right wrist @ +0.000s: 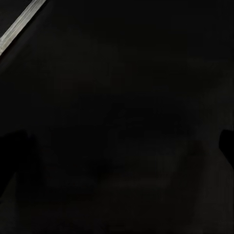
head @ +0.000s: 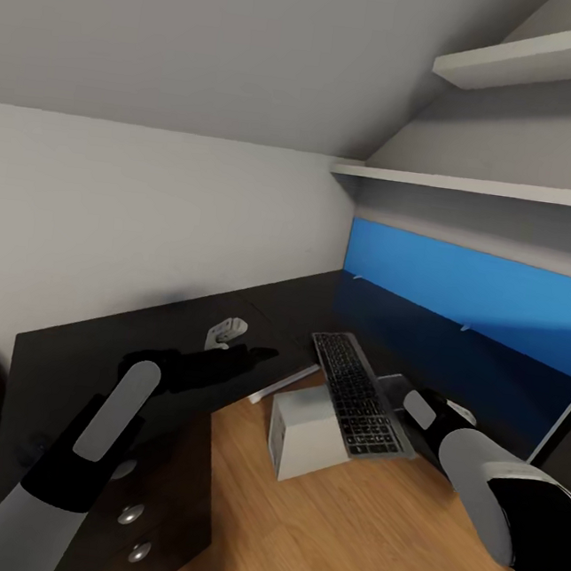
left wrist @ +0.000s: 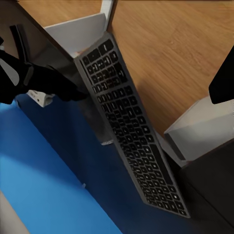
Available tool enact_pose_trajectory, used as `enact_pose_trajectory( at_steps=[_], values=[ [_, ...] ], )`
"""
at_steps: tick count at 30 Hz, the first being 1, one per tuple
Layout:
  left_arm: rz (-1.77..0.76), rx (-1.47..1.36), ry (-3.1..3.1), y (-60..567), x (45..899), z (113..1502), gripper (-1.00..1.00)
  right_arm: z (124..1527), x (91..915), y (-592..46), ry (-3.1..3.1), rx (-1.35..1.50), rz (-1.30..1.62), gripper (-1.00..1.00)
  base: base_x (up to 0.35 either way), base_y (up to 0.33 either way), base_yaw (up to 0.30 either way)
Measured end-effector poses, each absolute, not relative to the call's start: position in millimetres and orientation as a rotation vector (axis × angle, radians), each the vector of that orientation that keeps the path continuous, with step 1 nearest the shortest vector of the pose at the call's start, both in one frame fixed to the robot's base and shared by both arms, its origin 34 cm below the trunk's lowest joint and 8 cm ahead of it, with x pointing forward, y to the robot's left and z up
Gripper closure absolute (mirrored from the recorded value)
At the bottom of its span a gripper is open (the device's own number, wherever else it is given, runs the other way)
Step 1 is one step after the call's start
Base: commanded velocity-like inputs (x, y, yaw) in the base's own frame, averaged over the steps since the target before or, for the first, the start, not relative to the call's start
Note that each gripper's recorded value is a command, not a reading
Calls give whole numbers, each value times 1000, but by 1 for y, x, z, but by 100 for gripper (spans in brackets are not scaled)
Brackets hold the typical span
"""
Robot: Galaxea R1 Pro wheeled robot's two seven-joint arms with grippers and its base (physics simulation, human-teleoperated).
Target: In the bedroom, organize the workspace by keeping the computer under the desk, ensuring the monitor is on the desk, placing the keyboard on the desk next to the monitor, placing the mouse on the desk next to the keyboard, moving the folder from the swivel chair onto the desk next to the mouse, stacking the notebook on top of the folder with the pen on top of the notebook, and positioning the swivel chair next to the desk.
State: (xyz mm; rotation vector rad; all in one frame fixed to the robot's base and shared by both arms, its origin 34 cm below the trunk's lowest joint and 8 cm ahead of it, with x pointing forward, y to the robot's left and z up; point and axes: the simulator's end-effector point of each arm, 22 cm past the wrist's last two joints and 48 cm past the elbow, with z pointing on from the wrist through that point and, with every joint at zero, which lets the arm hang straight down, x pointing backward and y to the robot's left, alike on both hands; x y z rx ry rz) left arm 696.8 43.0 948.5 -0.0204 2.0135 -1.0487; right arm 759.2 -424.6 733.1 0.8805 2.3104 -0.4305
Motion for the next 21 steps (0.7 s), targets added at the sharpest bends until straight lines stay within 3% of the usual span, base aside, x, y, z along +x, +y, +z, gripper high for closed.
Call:
enact_pose_trajectory(
  at_steps=[21],
  values=[
    [-1048,-21,2015,43,697,948,-100,733,760,-421,2314,893,-409,-100,-5,5,0]
  ],
)
